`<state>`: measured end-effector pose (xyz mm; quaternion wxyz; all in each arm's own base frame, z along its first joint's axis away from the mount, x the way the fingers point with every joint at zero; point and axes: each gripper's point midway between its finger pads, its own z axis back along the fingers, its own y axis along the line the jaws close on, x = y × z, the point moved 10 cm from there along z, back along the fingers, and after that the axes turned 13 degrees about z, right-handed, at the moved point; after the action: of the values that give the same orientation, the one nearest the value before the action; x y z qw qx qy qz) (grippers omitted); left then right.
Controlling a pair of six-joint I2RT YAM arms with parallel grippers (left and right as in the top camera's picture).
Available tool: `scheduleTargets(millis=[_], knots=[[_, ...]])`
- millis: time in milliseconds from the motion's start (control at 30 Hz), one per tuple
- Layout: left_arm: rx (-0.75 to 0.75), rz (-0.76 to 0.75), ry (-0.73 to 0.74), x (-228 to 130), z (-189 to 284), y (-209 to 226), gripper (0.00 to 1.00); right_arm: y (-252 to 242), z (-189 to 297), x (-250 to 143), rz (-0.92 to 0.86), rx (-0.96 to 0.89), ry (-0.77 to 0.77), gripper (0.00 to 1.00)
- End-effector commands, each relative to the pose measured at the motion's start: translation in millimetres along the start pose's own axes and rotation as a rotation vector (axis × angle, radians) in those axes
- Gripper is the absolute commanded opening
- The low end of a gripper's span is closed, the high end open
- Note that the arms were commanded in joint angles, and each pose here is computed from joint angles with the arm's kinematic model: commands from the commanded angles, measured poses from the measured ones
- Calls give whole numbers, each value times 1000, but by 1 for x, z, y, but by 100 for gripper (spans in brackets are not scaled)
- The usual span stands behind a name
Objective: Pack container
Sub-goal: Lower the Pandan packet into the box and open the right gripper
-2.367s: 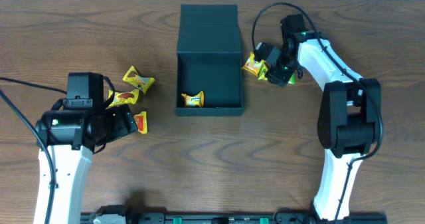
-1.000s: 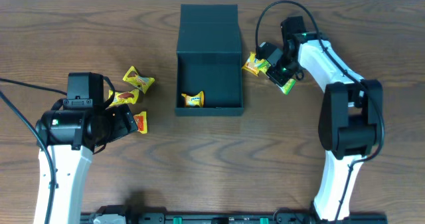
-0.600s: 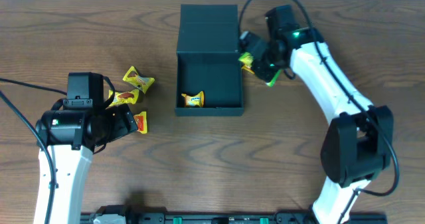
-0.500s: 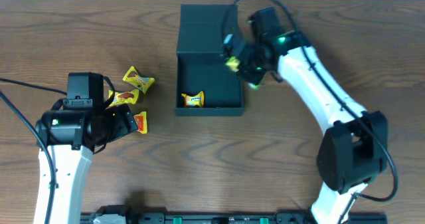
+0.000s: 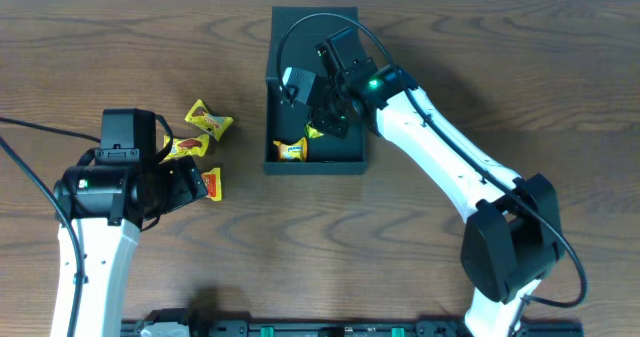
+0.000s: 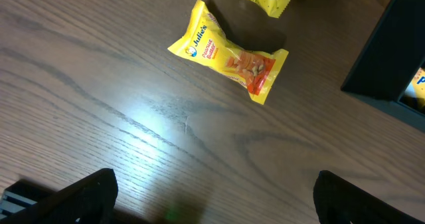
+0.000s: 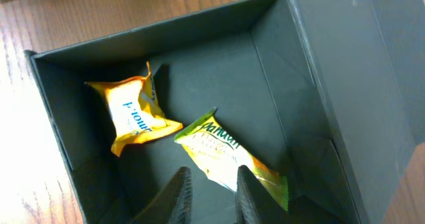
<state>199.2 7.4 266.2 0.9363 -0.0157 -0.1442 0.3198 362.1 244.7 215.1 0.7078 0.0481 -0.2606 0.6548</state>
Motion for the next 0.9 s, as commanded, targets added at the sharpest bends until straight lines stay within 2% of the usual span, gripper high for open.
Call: scheduleTargets(millis=[0, 67, 100, 133, 167, 400, 433, 533, 567, 867], knots=[[2, 2, 0, 1, 1, 0, 95, -5, 10, 1, -41, -36, -18, 29], [2, 2, 0, 1, 1, 0, 95, -9, 10, 3, -128, -63, -37, 36], [2, 2, 0, 1, 1, 0, 96, -11, 10, 5, -171, -73, -50, 44], [2, 2, 0, 1, 1, 0, 95, -13, 9, 6, -233, -82, -64, 80], [2, 2, 0, 1, 1, 0, 95, -13, 7, 7, -258, -83, -68, 99], [5, 2, 4, 1, 1, 0, 95, -2, 1, 11, -375, -8, -74, 99], [5, 2, 4, 1, 1, 0, 96, -1, 0, 10, -387, 0, -65, 82], [5, 2, 4, 1, 1, 0, 95, -2, -9, 6, -408, -20, -29, 6], [5, 2, 4, 1, 1, 0, 95, -3, -14, 4, -436, -33, -13, 1], [2, 2, 1, 1, 1, 0, 96, -8, -65, -5, -523, -42, -1, 2]])
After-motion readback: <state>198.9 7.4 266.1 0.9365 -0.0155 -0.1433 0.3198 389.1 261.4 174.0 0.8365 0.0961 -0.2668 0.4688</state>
